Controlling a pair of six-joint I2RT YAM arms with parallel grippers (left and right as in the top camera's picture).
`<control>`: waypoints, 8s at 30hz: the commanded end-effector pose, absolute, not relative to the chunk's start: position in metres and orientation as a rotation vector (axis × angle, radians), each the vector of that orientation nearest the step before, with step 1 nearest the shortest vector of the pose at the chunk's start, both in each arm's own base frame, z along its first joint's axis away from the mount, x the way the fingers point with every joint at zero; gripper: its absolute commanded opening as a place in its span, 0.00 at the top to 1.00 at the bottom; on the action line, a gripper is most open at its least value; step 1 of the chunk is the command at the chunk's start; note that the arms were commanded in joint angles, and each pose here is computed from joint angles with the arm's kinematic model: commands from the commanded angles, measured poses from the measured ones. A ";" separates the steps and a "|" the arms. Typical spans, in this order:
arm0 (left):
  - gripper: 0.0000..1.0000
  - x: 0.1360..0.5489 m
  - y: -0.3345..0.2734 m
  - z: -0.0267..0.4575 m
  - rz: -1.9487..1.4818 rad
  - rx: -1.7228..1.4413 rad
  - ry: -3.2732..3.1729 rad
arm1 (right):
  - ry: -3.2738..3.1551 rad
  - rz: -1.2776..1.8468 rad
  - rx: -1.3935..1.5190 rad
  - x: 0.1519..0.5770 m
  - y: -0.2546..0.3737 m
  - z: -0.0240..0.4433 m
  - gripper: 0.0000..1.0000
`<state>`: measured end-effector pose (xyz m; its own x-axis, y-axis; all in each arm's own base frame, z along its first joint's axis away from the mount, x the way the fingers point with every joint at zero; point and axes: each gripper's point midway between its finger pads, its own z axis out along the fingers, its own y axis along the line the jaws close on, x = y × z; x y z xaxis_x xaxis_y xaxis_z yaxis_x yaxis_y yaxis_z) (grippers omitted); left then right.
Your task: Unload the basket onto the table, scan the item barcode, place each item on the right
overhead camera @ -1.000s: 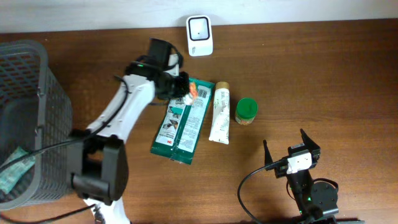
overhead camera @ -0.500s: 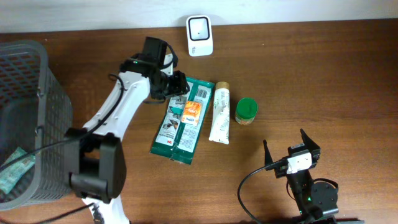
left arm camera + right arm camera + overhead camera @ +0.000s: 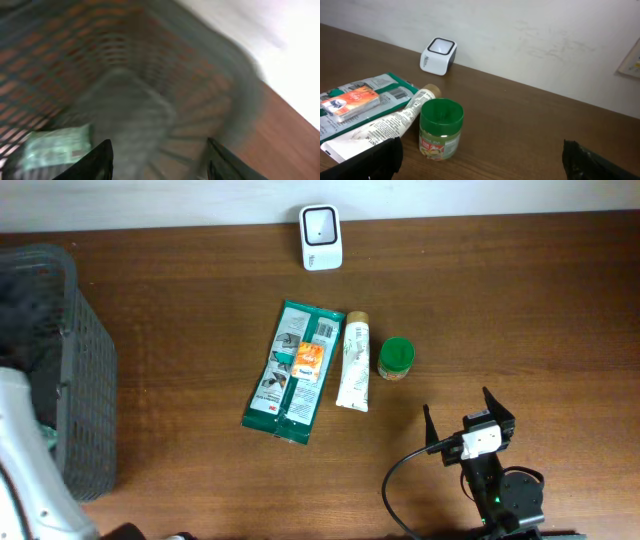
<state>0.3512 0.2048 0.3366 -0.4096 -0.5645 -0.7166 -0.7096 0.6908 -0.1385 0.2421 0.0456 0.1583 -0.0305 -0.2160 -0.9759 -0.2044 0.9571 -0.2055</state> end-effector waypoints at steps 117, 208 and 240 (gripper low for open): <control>0.01 0.438 -0.018 0.269 -0.270 0.332 2.522 | 1.604 0.015 -0.333 0.241 0.049 0.158 0.02; 0.01 0.438 0.046 0.265 -0.070 0.096 2.566 | 2.237 1.375 -1.052 0.332 0.239 0.218 0.48; 0.01 0.438 0.046 0.265 -0.071 0.096 2.566 | 2.089 -0.117 -1.099 0.486 0.218 0.232 0.55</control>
